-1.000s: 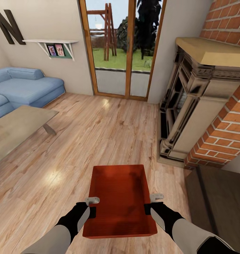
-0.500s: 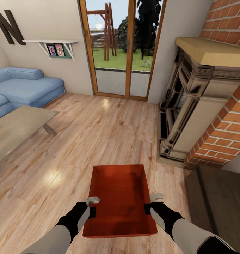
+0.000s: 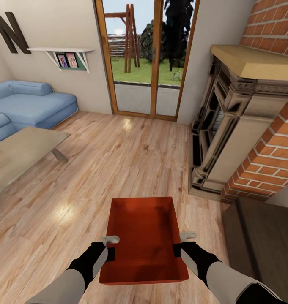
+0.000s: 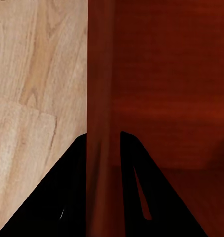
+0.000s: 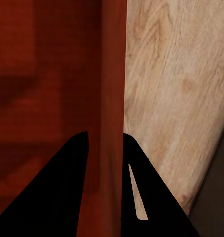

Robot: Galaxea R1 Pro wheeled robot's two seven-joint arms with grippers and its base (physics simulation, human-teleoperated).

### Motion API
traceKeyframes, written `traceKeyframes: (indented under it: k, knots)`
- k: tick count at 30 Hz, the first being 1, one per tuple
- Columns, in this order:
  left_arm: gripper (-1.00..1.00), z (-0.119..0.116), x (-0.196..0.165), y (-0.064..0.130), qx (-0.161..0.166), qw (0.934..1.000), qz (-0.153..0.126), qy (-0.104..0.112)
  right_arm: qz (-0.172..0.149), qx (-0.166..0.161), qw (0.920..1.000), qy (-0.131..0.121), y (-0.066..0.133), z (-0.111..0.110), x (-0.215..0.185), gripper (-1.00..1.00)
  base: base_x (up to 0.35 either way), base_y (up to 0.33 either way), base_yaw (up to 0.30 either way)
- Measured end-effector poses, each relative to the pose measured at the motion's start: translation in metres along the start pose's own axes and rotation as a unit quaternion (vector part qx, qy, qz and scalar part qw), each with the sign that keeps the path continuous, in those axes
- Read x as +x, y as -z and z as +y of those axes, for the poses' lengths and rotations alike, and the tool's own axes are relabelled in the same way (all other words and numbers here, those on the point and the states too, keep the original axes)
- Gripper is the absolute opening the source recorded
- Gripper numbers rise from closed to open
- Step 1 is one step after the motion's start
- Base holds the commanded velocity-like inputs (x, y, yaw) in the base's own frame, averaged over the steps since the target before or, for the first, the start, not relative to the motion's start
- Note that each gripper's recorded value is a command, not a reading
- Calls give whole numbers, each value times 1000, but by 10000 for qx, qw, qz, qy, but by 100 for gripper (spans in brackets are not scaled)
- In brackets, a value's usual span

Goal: Move the two storage containers from the living room to the garage. In the garage, place one container on the floor and stack the other container on top of it (either order is fine).

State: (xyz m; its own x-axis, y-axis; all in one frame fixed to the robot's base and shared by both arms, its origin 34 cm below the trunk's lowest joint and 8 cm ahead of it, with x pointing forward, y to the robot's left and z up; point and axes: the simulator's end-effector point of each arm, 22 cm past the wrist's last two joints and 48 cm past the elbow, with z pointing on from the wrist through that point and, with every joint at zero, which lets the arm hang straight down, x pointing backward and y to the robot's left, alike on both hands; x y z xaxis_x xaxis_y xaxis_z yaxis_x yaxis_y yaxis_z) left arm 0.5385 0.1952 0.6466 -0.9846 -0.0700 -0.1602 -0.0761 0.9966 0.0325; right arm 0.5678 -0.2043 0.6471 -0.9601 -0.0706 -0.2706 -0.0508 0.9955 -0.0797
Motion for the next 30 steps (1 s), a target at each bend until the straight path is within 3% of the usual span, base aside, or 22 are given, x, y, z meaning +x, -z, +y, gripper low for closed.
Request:
traceKeyframes:
  k: [30]
  knots:
    - [-100,0,-18,17,23,9997,-238,11,-238,20,9997,-16,16,-2,-20,-100,0,0,0]
